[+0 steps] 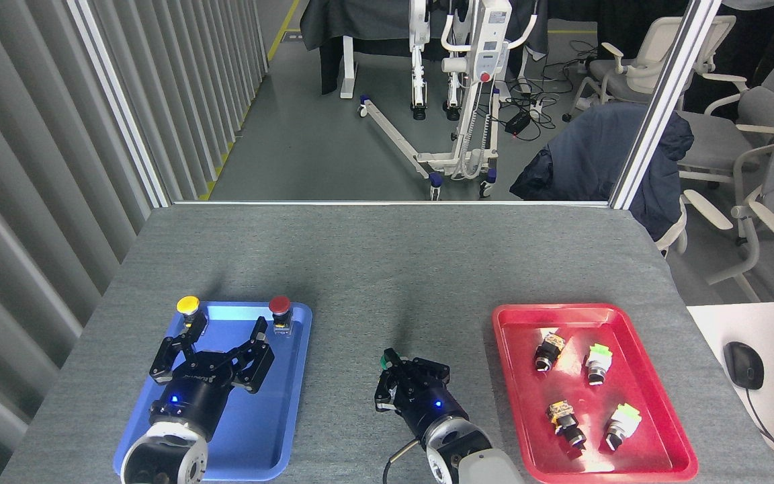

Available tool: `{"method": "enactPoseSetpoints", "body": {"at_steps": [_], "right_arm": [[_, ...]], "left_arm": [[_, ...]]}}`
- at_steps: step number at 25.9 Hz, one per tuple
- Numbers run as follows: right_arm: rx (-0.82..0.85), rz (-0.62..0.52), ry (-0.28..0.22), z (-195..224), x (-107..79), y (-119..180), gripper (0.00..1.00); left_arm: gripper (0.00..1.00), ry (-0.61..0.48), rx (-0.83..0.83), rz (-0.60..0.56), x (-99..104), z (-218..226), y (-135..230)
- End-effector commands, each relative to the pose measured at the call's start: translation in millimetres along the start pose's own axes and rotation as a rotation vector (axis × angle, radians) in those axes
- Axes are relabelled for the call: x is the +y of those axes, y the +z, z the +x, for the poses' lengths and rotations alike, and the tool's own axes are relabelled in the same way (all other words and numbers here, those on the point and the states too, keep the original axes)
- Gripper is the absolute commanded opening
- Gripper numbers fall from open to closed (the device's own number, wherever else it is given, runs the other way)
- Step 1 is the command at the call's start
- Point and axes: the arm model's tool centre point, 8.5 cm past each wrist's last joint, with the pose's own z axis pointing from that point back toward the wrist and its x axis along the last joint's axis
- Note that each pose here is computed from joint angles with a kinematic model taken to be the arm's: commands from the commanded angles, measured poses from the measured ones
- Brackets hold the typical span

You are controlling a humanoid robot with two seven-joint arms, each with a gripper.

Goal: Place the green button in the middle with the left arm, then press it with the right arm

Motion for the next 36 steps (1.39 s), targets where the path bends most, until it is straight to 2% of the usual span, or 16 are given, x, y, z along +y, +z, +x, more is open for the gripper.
{"method": "enactPoseSetpoints", "body": {"at_steps": [1,10,12,14,15,16,17,18,21,23,25,27,30,33,36], "right_arm": [[0.0,0.018,-0.003,-0.3,6.1,0.2,0.0],[0.0,0.022,-0.003,0.5,7.7,0.4,0.0],[0.008,0.006,-0.007,-0.9,3.9,-0.1,0.0],[0.019,-0.034,-0.014,-2.9,-7.5,-0.9,0.0],[0.032,-0.071,-0.019,-6.3,-18.8,-1.0,0.09],[0.066,-0.123,-0.034,-12.6,-33.5,-0.1,0.3],[0.116,-0.164,-0.05,-21.6,-46.0,2.2,0.6],[0.174,-0.205,-0.062,-31.4,-58.7,5.4,1.0],[0.245,-0.282,-0.065,-44.0,-84.7,12.6,1.0],[0.281,-0.315,-0.073,-55.7,-93.7,19.0,1.0],[0.347,-0.335,-0.101,-77.6,-95.4,30.6,1.0],[0.398,-0.337,-0.113,-91.9,-88.0,46.6,1.0],[0.514,-0.368,-0.132,-117.0,-78.0,89.8,1.0],[0.591,-0.351,-0.099,-122.9,-59.1,127.7,1.0],[0.621,-0.292,-0.083,-125.1,-34.4,145.1,1.0]], "left_arm": [[0.98,0.002,-0.001,-0.004,-1.8,0.5,0.5],[0.98,0.007,-0.005,0.002,-0.3,4.6,-1.1],[0.98,0.012,-0.006,0.006,0.5,6.1,-1.3],[0.98,0.02,-0.008,0.007,0.0,9.1,-1.7],[0.98,0.021,-0.01,0.008,0.5,9.7,-2.2],[0.98,0.019,-0.011,0.008,0.5,9.9,-2.2],[0.98,0.021,-0.01,0.008,0.6,9.3,-2.1],[0.98,0.019,-0.011,0.008,0.5,9.8,-2.7],[0.98,0.019,-0.01,0.011,1.7,9.4,-3.1],[0.98,0.019,-0.01,0.011,1.7,9.4,-3.1],[0.98,0.022,-0.01,0.01,0.6,10.2,-2.7],[0.98,0.021,-0.013,0.008,0.1,10.0,-1.8],[0.98,0.023,-0.022,0.007,-0.6,11.9,-1.4],[0.98,0.022,-0.021,0.007,-1.5,11.8,-0.9],[0.98,0.02,-0.021,0.007,-1.7,10.4,-0.2]]}}
